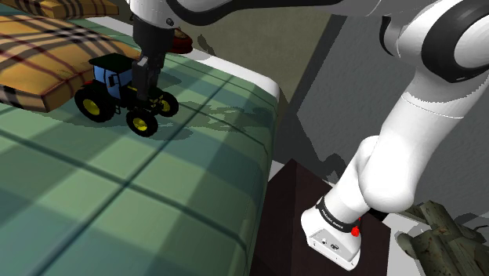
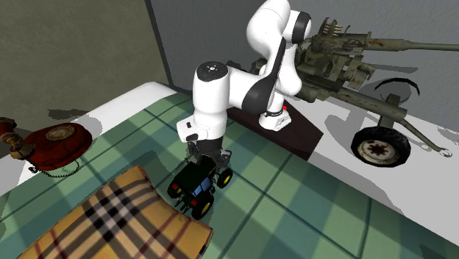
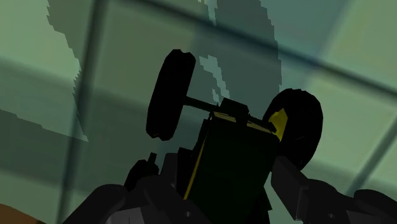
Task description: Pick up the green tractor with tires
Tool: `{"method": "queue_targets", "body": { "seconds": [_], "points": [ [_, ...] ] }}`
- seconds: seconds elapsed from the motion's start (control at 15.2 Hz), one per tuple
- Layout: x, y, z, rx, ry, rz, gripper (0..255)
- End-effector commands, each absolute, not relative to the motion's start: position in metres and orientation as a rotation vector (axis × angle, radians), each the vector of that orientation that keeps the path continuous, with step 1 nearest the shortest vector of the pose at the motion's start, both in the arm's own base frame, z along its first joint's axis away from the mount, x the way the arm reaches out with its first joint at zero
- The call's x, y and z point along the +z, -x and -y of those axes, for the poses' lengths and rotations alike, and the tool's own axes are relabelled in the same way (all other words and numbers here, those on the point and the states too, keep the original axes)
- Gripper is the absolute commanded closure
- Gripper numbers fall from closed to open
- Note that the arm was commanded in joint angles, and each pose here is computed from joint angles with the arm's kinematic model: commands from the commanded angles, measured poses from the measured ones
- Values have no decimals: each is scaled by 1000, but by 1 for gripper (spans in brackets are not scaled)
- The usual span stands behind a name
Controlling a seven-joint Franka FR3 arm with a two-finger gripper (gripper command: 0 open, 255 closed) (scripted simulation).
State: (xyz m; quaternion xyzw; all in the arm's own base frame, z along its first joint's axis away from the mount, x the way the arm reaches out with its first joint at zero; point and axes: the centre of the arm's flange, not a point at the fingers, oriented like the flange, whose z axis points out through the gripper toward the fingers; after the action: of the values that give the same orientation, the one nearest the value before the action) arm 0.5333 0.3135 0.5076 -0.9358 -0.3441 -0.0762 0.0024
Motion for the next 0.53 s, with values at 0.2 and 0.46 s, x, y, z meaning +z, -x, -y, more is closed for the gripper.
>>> {"method": "queue_targets", "body": {
  "seconds": [0.2, 0.46],
  "points": [
    [517, -533, -313, -237, 2937, 1078, 255],
    [538, -533, -313, -237, 2937, 1078, 255]
  ]
}}
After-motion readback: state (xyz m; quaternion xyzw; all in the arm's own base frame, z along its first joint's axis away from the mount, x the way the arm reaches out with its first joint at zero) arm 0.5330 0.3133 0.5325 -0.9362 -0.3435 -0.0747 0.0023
